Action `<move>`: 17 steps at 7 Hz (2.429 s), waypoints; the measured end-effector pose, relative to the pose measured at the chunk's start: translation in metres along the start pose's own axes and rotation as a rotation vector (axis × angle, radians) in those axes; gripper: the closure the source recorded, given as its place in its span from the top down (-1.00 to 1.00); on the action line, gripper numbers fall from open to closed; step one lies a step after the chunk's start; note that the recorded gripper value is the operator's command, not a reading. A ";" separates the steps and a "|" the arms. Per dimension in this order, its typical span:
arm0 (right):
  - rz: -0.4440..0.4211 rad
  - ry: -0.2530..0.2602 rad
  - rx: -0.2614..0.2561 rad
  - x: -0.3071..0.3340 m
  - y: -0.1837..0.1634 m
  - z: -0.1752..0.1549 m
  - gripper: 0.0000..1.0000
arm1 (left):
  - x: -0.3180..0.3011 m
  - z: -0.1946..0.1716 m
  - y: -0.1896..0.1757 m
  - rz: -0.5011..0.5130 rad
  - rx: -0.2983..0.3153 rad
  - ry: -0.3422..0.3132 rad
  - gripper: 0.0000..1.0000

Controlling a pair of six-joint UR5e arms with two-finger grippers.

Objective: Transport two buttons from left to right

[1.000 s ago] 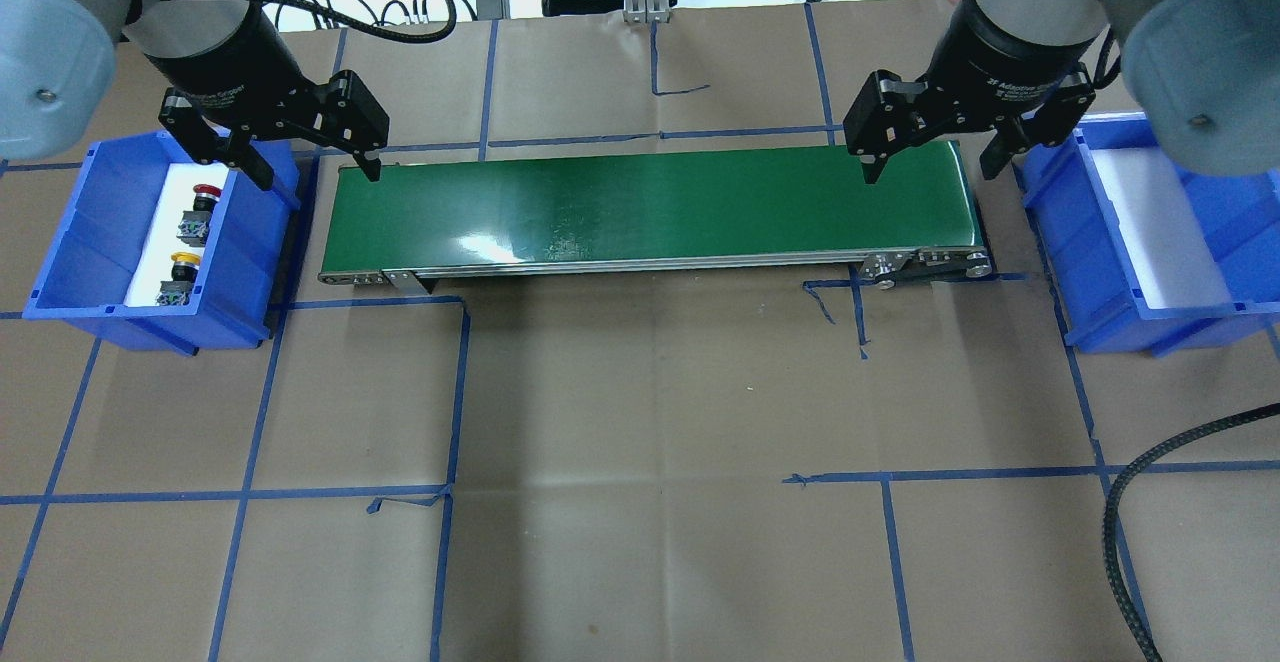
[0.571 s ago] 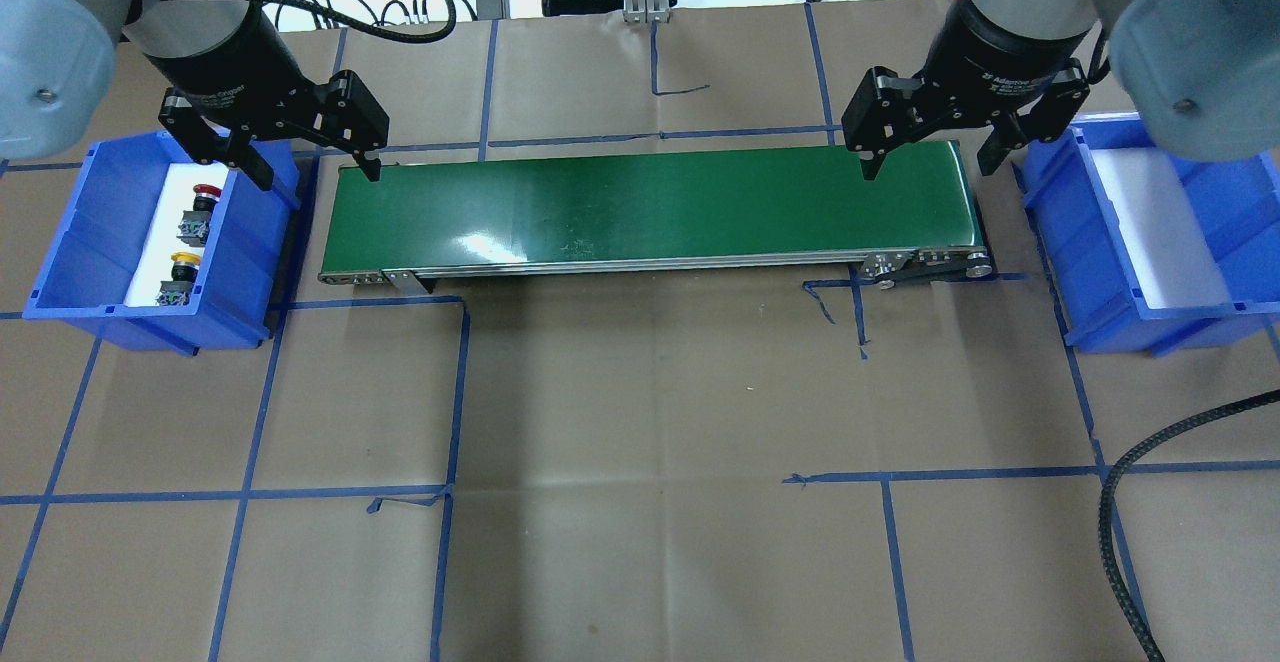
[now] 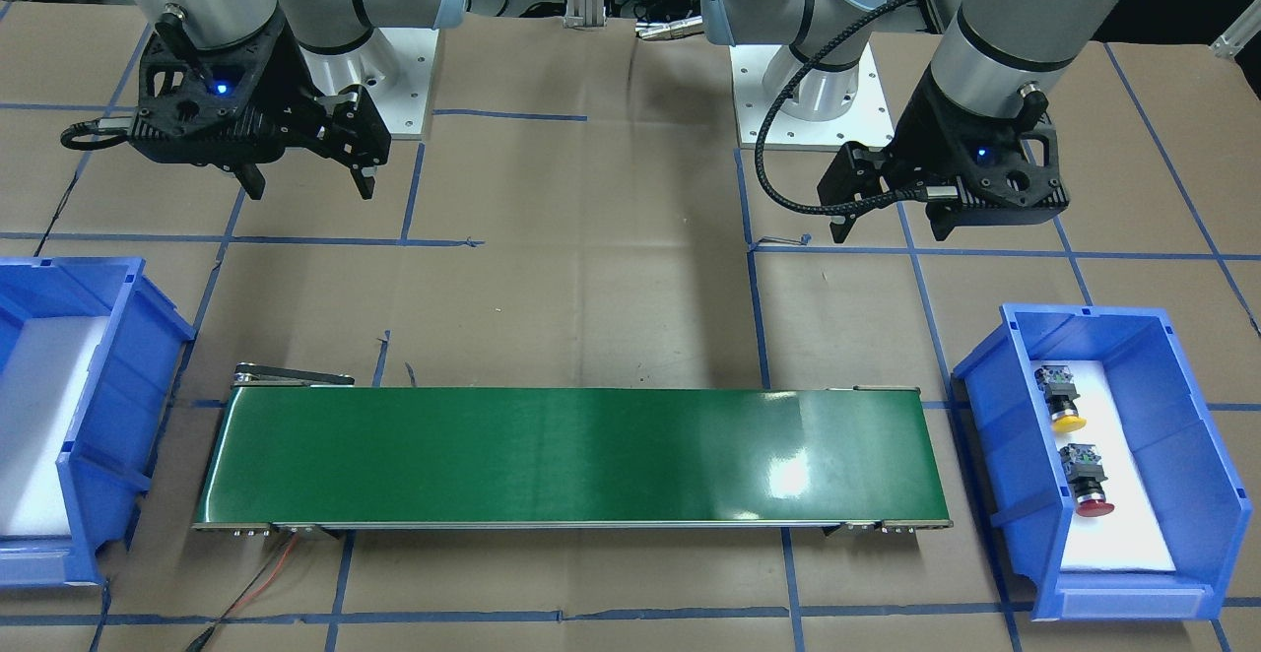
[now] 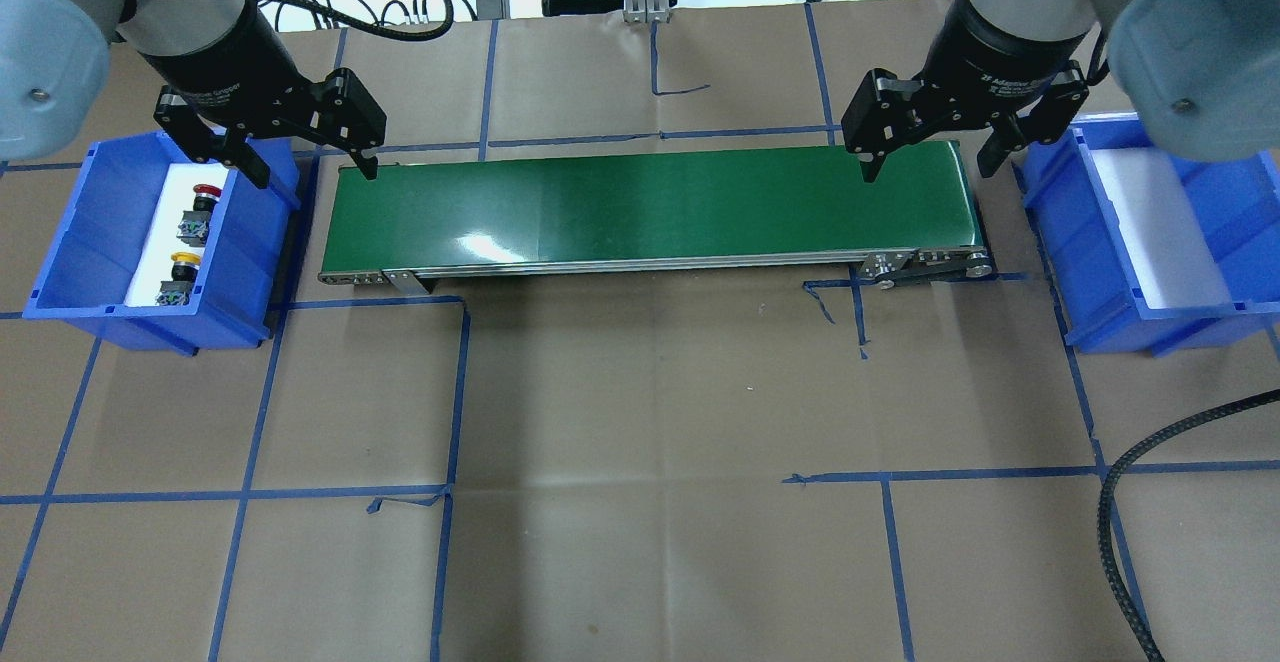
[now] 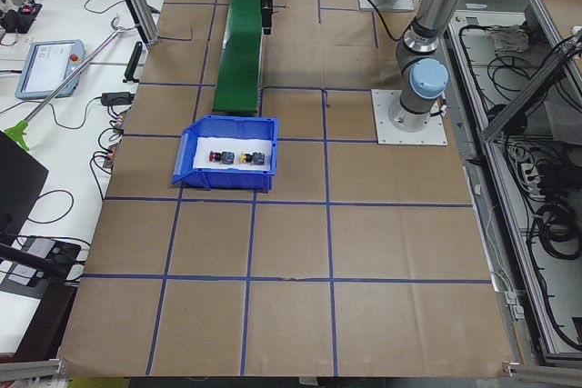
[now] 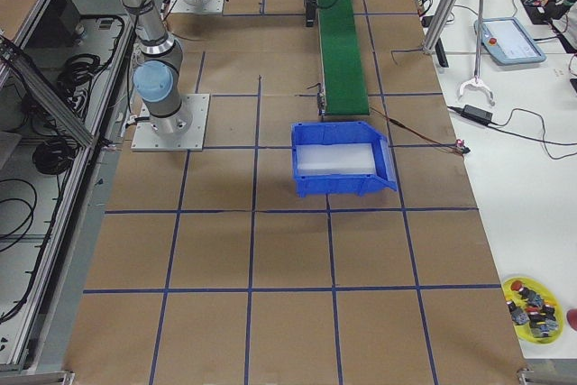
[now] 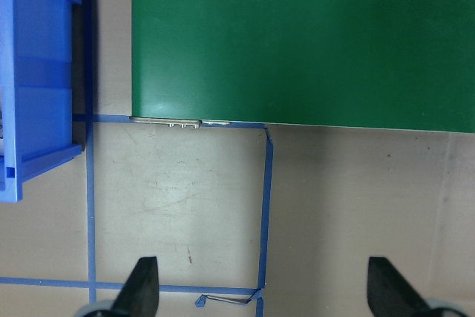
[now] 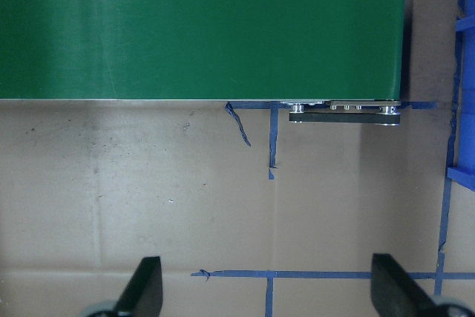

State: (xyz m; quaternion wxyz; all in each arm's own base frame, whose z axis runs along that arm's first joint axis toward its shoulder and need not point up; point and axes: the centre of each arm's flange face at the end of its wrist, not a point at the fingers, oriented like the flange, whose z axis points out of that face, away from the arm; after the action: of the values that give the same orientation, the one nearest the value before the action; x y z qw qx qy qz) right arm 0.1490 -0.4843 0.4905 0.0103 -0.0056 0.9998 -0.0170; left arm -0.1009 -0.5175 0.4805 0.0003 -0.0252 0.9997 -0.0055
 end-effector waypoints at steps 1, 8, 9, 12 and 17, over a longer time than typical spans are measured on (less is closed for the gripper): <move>0.000 0.000 -0.002 0.000 0.000 0.000 1.00 | -0.004 0.000 -0.001 0.006 0.002 -0.001 0.99; -0.001 0.000 -0.002 -0.001 0.001 0.000 1.00 | -0.277 0.049 -0.028 0.083 -0.051 0.016 0.97; -0.001 0.000 -0.001 -0.001 0.000 -0.001 1.00 | -0.305 0.063 -0.030 0.089 -0.051 0.018 0.97; -0.001 -0.003 0.000 -0.001 0.000 -0.001 1.00 | -0.320 0.108 -0.040 0.103 -0.024 0.009 0.97; -0.002 -0.007 0.000 -0.002 0.001 -0.002 1.00 | -0.322 0.210 -0.071 0.128 0.013 -0.012 0.98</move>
State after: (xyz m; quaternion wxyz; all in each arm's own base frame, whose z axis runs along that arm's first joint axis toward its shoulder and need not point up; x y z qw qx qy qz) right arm 0.1510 -0.4837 0.4920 0.0136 -0.0067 0.9997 -0.0171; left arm 0.2247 -0.5744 0.2709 0.0069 0.0385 0.9992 -0.0117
